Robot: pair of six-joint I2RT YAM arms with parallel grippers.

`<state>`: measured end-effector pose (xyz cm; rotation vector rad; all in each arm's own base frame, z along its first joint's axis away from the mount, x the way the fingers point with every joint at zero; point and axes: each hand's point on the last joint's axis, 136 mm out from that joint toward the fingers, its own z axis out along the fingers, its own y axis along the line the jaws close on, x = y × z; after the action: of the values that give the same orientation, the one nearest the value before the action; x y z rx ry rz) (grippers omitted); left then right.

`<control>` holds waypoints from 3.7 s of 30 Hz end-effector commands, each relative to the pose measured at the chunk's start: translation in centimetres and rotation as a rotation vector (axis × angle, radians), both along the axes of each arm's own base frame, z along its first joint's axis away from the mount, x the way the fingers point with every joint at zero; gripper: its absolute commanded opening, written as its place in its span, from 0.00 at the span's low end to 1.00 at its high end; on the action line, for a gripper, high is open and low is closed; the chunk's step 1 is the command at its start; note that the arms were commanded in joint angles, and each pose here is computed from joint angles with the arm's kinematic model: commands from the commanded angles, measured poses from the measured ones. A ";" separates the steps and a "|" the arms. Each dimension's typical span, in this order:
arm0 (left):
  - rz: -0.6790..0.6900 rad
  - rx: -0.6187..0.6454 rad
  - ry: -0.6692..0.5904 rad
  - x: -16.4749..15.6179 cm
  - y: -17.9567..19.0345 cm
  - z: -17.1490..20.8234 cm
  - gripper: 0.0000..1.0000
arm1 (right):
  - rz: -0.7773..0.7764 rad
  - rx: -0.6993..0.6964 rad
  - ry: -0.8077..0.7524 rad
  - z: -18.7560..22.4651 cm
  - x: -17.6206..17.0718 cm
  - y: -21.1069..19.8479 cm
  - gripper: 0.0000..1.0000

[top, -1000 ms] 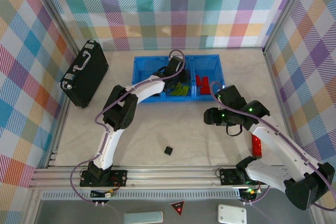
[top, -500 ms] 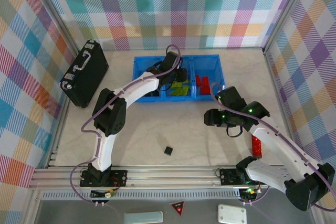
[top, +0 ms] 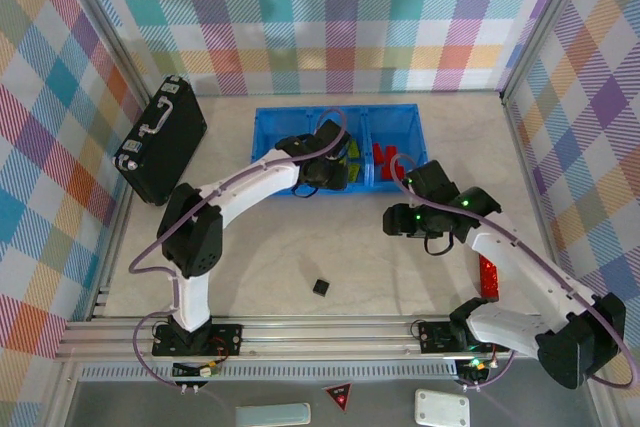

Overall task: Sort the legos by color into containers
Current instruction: Pick up the lego from the middle-left of the table.

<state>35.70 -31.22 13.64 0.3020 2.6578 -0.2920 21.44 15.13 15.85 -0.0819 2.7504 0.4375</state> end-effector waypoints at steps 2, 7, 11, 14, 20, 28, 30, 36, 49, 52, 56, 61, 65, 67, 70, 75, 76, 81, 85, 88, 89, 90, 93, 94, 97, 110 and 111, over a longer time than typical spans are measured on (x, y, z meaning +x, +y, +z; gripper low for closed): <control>0.007 0.077 0.056 -4.3 2.0 0.2 0.45 | 0.028 0.018 0.004 -0.3 0.1 0.8 0.59; 0.004 0.088 0.081 -7.9 2.1 -0.4 0.46 | 0.032 0.019 0.006 -0.4 0.2 1.0 0.59; -0.001 0.113 0.096 -10.6 2.1 -1.4 0.46 | 0.030 0.021 0.010 -0.7 0.3 1.0 0.59; -0.007 0.136 0.108 -12.4 2.3 -2.3 0.47 | 0.035 0.014 0.018 -0.9 0.3 1.1 0.59; -0.026 0.172 0.151 -15.4 2.9 -4.2 0.48 | 0.038 -0.002 0.026 -1.3 0.3 1.0 0.59; -0.097 0.205 0.198 -19.1 2.3 -5.6 0.55 | 0.036 -0.003 0.022 -1.1 0.4 0.9 0.59; -0.116 0.223 0.212 -20.0 2.1 -6.2 0.56 | 0.035 -0.003 0.020 -1.0 0.3 0.9 0.59; -0.152 0.273 0.250 -22.1 2.2 -7.8 0.60 | 0.032 -0.005 0.015 -0.8 0.1 0.6 0.59; -0.157 0.350 0.293 -23.5 2.8 -11.0 0.57 | 0.033 -0.002 0.034 -1.4 -0.1 0.7 0.60; -0.148 0.357 0.301 -23.6 3.0 -11.8 0.55 | 0.032 -0.003 0.037 -1.5 -0.1 0.7 0.60; -0.141 0.347 0.313 -23.8 3.0 -12.6 0.51 | 0.032 -0.005 0.038 -1.6 -0.2 0.6 0.60; -0.138 0.346 0.321 -23.9 3.0 -13.0 0.45 | 0.034 -0.006 0.041 -1.7 -0.2 0.7 0.60; -0.136 0.345 0.319 -23.9 3.0 -12.8 0.40 | 0.032 -0.005 0.043 -1.8 -0.1 0.7 0.60; -0.137 0.340 0.315 -23.9 2.9 -12.7 0.38 | 0.032 -0.005 0.044 -1.8 -0.1 0.7 0.60; -0.138 0.337 0.317 -23.9 2.9 -12.7 0.37 | 0.034 -0.002 0.046 -1.9 -0.1 0.9 0.60; -0.132 0.338 0.308 -23.7 3.0 -12.4 0.34 | 0.033 -0.005 0.050 -2.0 0.0 0.9 0.60; -0.131 0.335 0.304 -23.7 3.0 -12.2 0.34 | 0.035 -0.004 0.049 -2.0 0.0 0.9 0.60; -0.128 0.334 0.265 -23.1 2.9 -10.7 0.34 | 0.034 -0.004 0.052 -2.1 0.0 0.9 0.60; -0.125 0.338 0.243 -22.6 3.0 -9.9 0.33 | 0.035 -0.004 0.052 -2.0 0.1 1.0 0.60; -0.126 0.339 0.236 -22.3 3.2 -9.3 0.33 | 0.035 -0.006 0.052 -1.9 0.1 0.9 0.60; -0.124 0.338 0.231 -22.1 3.3 -9.0 0.33 | 0.035 -0.008 0.051 -1.8 0.0 0.9 0.60; -0.125 0.338 0.226 -21.8 3.4 -8.7 0.33 | 0.034 -0.011 0.052 -1.8 0.0 0.8 0.60; -0.114 0.329 0.218 -20.8 3.8 -8.0 0.33 | 0.032 -0.015 0.048 -1.6 -0.1 0.7 0.60; -0.109 0.323 0.215 -20.5 3.9 -7.7 0.33 | 0.030 -0.014 0.049 -1.7 -0.1 0.6 0.60; -0.092 0.287 0.205 -19.1 4.1 -6.8 0.33 | 0.024 -0.012 0.051 -1.7 -0.2 0.6 0.60; -0.002 0.199 0.161 -11.8 6.7 -3.5 0.33 | 0.012 -0.014 0.047 -1.2 -0.6 0.2 0.60; 0.007 0.197 0.159 -11.2 6.9 -3.4 0.33 | 0.011 -0.015 0.047 -1.1 -0.6 0.1 0.60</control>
<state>23.12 -24.92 8.65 0.3312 2.8738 -0.0386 21.42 15.46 14.25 -0.0902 2.8021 0.4289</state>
